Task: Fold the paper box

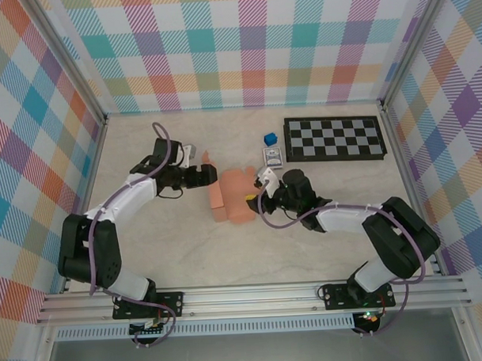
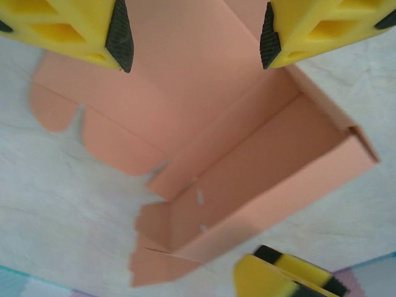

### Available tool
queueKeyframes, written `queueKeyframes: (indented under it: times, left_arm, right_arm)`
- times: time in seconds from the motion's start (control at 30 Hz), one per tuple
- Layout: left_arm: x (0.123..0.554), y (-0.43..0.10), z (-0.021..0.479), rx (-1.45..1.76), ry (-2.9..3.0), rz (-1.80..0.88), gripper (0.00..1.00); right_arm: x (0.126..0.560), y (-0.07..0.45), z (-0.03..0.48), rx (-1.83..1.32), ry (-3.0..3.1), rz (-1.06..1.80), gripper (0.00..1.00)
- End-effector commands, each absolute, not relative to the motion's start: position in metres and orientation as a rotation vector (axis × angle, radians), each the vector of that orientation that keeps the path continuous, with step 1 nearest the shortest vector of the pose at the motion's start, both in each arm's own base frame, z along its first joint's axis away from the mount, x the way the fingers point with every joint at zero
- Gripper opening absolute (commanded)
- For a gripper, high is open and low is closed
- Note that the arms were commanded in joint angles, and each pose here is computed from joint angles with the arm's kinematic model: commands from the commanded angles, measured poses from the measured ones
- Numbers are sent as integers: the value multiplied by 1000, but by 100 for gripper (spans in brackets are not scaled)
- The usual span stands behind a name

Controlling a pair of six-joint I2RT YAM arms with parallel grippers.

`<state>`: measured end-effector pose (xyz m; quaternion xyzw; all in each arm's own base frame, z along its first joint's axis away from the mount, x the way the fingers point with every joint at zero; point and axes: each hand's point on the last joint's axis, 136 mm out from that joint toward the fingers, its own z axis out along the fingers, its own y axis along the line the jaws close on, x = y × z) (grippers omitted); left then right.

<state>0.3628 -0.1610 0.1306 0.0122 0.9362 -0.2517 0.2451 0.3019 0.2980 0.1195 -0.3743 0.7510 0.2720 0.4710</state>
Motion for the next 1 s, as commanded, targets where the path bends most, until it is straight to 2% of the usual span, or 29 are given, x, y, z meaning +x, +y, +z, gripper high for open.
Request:
queueKeyframes:
  times: [0.0, 0.07, 0.2, 0.37, 0.47, 0.53, 0.8, 0.97]
  left_arm:
    - [369, -161, 130, -123, 2576, -639, 100]
    - [367, -165, 128, -80, 2607, -544, 100]
    - [363, -167, 113, -54, 2671, -403, 90]
    - [362, -183, 109, 25, 2683, -344, 83]
    - [361, -184, 107, 89, 2711, -298, 73]
    - [360, -189, 106, 163, 2723, -306, 67]
    - [353, -207, 110, 592, 2717, -358, 57]
    - [345, -223, 114, 831, 2662, -460, 55]
  right_arm:
    - [312, 297, 136, -870, 1869, 648, 58]
    - [317, 296, 140, -854, 1876, 634, 58]
    - [325, 291, 141, -802, 1901, 633, 59]
    - [328, 289, 141, -783, 1915, 636, 58]
    - [332, 284, 143, -765, 1924, 636, 58]
    - [336, 278, 146, -742, 1931, 650, 58]
    - [351, 239, 157, -662, 2041, 704, 57]
    - [357, 208, 160, -530, 2094, 694, 57]
